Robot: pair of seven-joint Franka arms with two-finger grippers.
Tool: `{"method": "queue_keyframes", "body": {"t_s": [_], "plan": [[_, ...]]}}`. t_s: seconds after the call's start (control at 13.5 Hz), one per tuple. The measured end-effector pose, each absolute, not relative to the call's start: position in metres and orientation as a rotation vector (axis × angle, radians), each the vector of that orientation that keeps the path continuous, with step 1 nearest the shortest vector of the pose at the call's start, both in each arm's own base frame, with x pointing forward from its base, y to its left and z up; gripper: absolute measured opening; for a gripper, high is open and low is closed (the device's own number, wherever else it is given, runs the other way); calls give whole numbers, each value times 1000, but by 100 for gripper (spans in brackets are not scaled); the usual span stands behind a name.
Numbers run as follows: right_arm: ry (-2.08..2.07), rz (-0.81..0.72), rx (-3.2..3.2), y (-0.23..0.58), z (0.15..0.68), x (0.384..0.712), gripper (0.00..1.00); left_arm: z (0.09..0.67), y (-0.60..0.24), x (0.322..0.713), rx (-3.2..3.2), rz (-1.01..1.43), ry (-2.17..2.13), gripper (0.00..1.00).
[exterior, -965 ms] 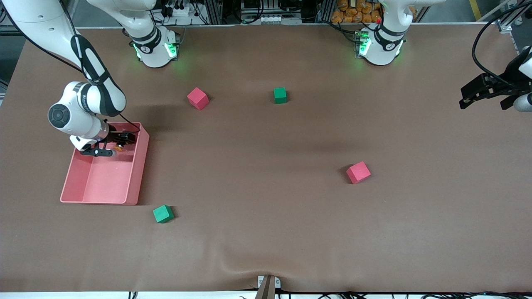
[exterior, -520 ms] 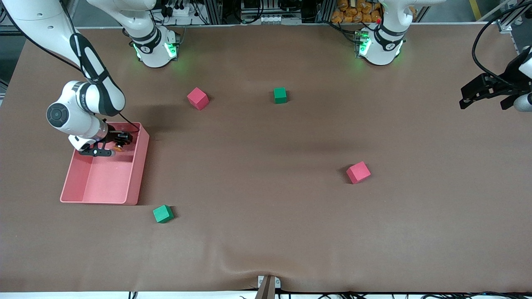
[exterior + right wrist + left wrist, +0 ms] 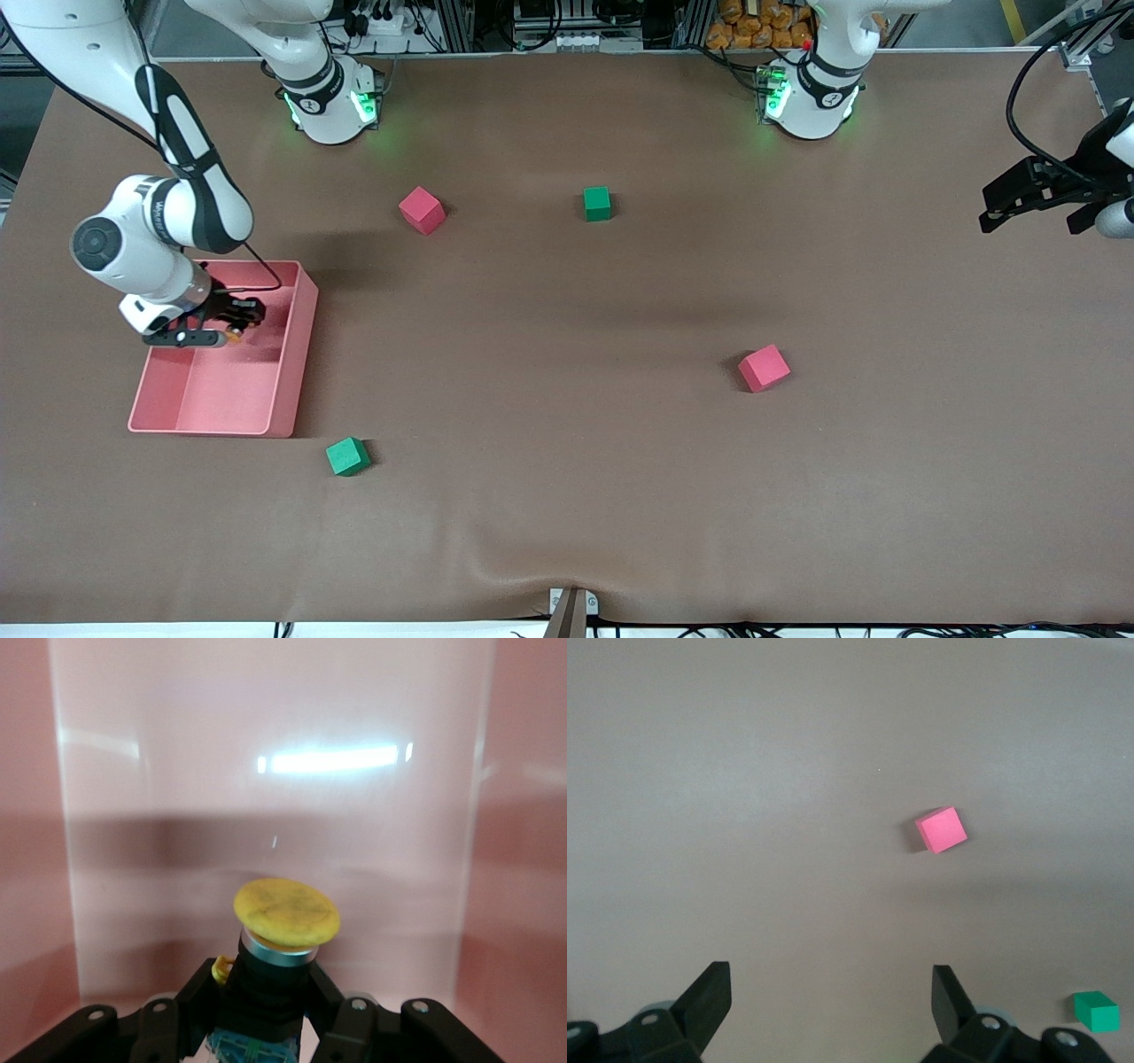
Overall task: Place and upright button with both arms
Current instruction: 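Carry the button out of the tray to the table middle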
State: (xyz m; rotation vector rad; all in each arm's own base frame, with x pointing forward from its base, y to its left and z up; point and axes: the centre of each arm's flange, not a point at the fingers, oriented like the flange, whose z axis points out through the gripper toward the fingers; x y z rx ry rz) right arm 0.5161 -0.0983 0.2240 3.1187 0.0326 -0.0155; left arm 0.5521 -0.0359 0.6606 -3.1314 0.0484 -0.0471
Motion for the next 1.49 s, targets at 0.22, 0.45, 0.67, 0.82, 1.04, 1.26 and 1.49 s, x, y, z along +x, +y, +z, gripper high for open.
{"method": "queue_keyframes", "body": {"t_s": [0.22, 0.45, 0.67, 0.82, 1.04, 1.26, 1.49], "plan": [[98, 4, 3115, -111, 261, 543, 44, 661, -36, 552, -3131, -47, 48, 100], [146, -50, 3122, -113, 316, 578, 44, 661, -36, 552, -3131, -47, 48, 100], [349, 7, 3103, -74, 364, 610, 44, 661, -36, 552, -3131, -48, 48, 100], [518, 55, 3077, -6, 376, 626, 44, 661, -36, 552, -3131, -48, 48, 100], [535, 63, 3126, 108, 355, 641, 44, 661, -36, 552, -3131, -49, 49, 100], [467, 86, 3158, 219, 324, 649, 44, 662, -36, 552, -3131, -51, 49, 100], [307, 93, 3189, 322, 298, 630, 44, 662, -36, 552, -3131, -51, 49, 100]]}}
